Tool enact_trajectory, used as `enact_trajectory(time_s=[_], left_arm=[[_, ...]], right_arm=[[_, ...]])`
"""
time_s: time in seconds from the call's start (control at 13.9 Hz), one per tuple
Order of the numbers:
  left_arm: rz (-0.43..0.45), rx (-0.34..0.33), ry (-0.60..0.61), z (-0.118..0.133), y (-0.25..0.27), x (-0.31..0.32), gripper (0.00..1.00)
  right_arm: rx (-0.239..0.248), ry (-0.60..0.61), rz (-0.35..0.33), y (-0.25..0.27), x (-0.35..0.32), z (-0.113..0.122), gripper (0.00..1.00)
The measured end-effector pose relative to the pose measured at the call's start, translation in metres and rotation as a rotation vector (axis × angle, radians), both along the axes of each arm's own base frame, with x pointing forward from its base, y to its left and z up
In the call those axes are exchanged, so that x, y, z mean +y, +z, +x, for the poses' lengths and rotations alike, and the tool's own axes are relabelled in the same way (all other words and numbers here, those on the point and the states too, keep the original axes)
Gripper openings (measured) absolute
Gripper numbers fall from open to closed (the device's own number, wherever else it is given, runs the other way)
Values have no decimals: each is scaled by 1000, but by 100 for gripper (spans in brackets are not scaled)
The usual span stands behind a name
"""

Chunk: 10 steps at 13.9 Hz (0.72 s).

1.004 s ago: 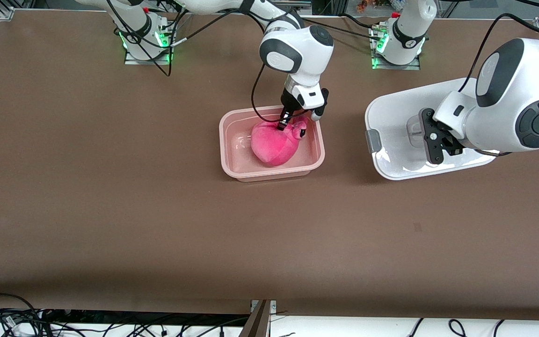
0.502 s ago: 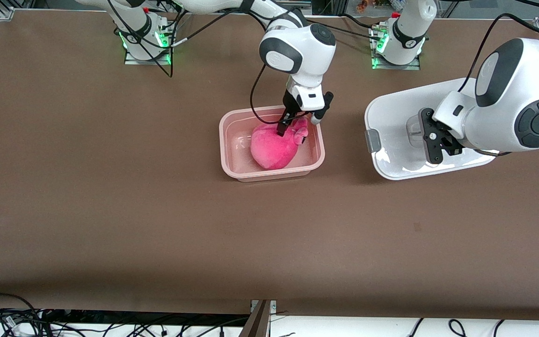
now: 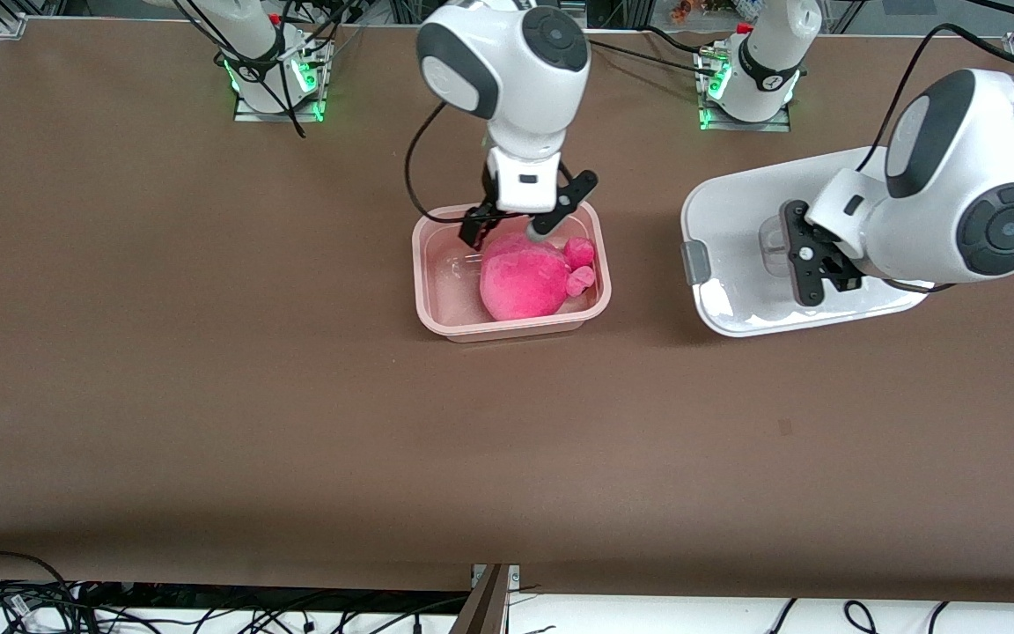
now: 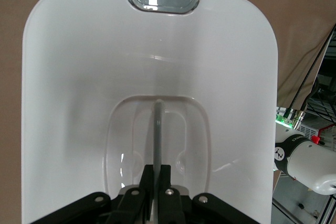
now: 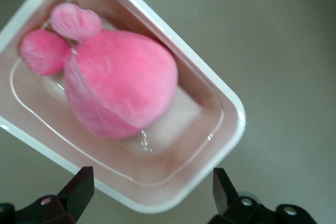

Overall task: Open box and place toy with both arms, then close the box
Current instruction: 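Open the right gripper and withdraw it from the tub, then move the held lid over the tub with the left gripper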

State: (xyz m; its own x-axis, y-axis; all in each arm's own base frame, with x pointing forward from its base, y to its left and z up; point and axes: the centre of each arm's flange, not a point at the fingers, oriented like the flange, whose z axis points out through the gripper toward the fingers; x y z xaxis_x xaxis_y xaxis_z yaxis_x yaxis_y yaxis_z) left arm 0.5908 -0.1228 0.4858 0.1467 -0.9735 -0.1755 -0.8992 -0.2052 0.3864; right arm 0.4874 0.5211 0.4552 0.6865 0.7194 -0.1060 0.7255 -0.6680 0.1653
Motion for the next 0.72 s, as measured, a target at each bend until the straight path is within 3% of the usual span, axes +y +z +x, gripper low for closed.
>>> enact_trajectory(time_s=[0.22, 0.43, 0.57, 0.72], left_arm=[[-71, 5, -78, -9, -11, -65, 7], [-129, -68, -92, -12, -24, -130, 7], [-148, -118, -76, -19, -31, -176, 7], [-158, -173, -82, -37, -39, -231, 7]], right_arm=[[76, -191, 53, 29, -89, 62, 100], [153, -441, 132, 59, -237, 133, 100], [186, -568, 169, 72, -331, 159, 100], [201, -629, 180, 80, -395, 167, 100]])
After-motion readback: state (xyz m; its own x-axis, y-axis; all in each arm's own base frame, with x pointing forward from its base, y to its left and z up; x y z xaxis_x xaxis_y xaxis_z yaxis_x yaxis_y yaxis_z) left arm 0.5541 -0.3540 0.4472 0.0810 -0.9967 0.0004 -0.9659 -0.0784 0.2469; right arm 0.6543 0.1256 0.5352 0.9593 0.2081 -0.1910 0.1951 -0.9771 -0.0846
